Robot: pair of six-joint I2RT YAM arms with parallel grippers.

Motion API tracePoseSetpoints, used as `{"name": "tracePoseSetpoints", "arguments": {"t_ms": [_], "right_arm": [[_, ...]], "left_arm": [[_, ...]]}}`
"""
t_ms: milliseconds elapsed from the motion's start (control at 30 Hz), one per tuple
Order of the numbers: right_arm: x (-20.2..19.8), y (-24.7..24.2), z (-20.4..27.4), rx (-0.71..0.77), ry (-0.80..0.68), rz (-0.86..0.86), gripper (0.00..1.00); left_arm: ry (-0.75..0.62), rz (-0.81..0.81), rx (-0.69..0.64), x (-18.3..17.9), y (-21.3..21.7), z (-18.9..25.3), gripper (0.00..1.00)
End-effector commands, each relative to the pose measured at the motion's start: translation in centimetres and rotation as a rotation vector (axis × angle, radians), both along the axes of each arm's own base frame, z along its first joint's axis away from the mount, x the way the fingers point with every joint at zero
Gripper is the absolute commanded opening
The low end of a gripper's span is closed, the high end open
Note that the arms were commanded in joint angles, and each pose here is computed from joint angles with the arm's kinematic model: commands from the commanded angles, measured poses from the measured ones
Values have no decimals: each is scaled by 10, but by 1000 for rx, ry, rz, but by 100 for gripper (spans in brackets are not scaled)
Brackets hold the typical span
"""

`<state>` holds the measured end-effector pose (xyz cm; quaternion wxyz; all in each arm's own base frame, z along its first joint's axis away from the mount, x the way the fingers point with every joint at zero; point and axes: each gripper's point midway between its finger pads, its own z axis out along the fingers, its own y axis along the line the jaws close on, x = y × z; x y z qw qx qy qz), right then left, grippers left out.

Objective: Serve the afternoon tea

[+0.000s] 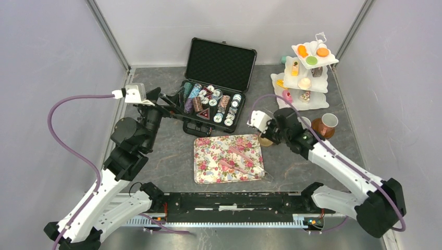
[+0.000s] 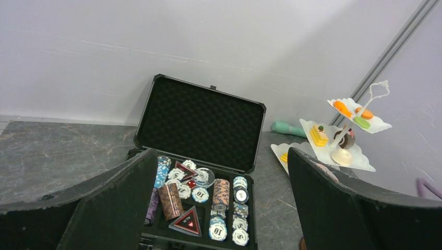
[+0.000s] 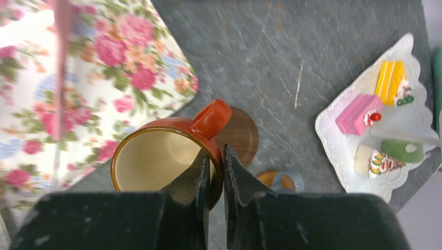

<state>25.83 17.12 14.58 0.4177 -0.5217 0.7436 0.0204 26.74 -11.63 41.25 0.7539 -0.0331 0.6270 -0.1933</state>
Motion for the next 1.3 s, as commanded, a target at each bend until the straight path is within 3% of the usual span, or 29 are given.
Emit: {"name": "tracePoseSetpoints", "arguments": {"t_ms": [0,267,600,967,1267], "right_arm": [[26,-11,-2,-18,6,98,0],[55,-51,-39,-50,207,171,0],[66,-47,-61,-24,375,292,0],[82,-59,-86,-73,369,188,0],[87,-63,-93,-78,364,138,11]], "left_arm": [[-49,-4,-27,-1,1,16,100],[-58,32,-9,-2,9,18,100],[-58,-2,-4,-4,2,19,100],[-65,-46,-5,-8,-4,22,100],[-55,-39,9,-5,-5,19,100]]}}
